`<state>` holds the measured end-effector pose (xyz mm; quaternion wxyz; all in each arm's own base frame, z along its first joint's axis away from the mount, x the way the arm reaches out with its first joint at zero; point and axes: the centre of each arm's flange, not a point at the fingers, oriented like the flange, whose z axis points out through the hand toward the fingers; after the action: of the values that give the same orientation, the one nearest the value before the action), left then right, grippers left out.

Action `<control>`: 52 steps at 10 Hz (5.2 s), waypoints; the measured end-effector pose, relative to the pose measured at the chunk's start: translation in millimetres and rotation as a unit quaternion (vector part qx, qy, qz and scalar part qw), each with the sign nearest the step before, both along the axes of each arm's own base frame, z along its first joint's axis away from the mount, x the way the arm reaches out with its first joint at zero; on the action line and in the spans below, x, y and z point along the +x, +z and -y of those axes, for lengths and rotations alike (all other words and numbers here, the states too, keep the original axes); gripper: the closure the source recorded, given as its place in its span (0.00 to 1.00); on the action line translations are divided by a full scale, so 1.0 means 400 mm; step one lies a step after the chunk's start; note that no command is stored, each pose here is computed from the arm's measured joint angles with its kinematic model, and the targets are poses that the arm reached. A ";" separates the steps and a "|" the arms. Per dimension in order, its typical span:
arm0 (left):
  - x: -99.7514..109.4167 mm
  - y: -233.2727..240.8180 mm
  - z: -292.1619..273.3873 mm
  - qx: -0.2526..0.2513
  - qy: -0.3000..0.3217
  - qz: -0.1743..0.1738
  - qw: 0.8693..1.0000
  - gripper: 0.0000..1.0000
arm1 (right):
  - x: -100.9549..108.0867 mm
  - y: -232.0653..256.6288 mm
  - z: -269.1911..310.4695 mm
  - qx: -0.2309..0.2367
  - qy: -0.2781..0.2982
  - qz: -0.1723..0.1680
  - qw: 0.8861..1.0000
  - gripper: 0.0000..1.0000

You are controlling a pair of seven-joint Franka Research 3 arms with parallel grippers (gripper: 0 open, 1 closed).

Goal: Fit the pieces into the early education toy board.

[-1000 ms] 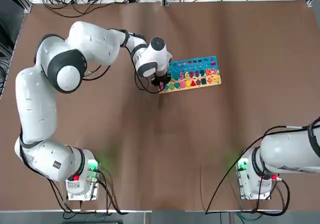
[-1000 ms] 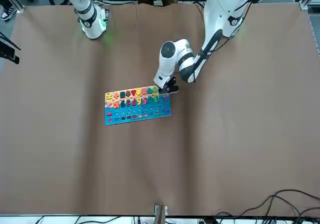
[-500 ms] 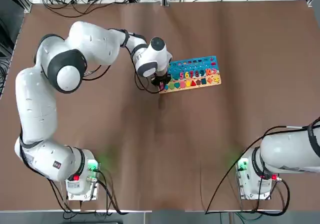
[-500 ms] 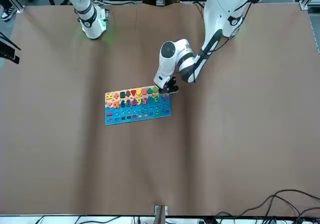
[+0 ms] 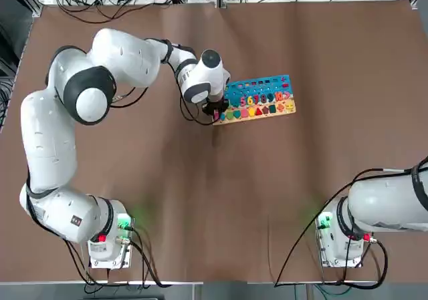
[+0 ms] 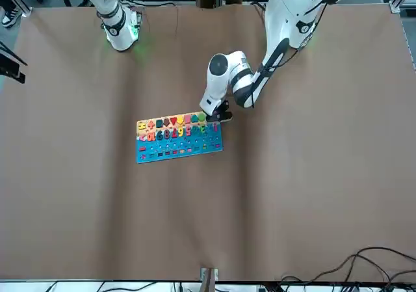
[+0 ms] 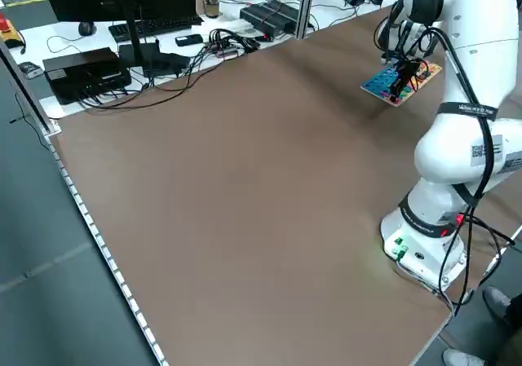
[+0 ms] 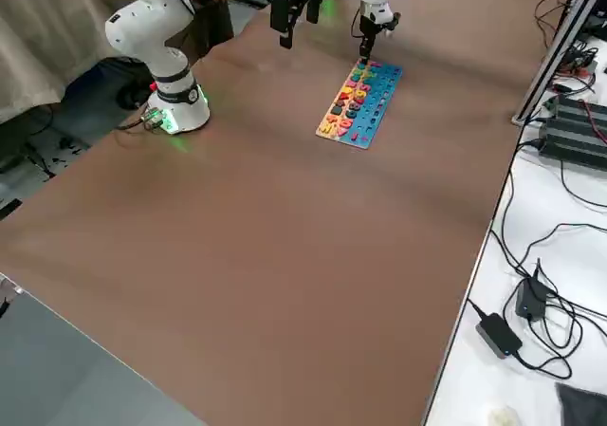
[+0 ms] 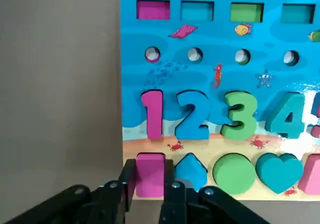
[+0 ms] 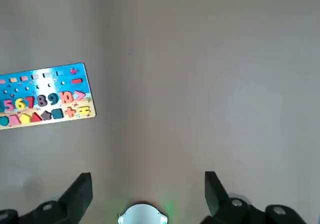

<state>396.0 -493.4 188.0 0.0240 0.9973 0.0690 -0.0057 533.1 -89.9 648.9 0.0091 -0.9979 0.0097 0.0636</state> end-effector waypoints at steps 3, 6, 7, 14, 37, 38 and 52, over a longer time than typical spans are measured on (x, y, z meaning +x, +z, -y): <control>0.000 0.000 0.000 0.000 0.000 0.000 1.000 0.74 | 0.000 0.000 0.000 0.000 0.000 0.000 1.000 0.01; 0.000 0.000 0.000 0.000 0.000 0.000 1.000 0.74 | 0.000 0.000 0.000 0.000 0.000 0.000 1.000 0.01; 0.000 0.000 0.000 0.000 0.000 0.000 1.000 0.74 | 0.000 0.000 0.001 0.000 0.000 0.000 1.000 0.01; 0.000 -0.001 -0.001 0.001 0.000 0.000 1.000 0.71 | 0.000 0.000 0.002 0.000 -0.001 0.000 1.000 0.01; 0.000 0.000 0.006 0.008 -0.001 -0.002 1.000 0.74 | -0.003 -0.002 0.001 0.001 -0.001 -0.005 1.000 0.01; 0.000 0.000 0.007 0.009 -0.001 -0.003 1.000 0.74 | -0.003 -0.002 0.001 0.001 -0.001 -0.005 1.000 0.01; 0.002 0.001 0.009 0.017 -0.001 -0.005 1.000 0.68 | 0.013 0.012 0.006 -0.015 -0.005 0.023 1.000 0.01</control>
<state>396.9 -497.1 188.4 0.0062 0.9976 0.0684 -0.0095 538.3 -92.2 653.5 -0.0057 -0.9990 0.0157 0.0403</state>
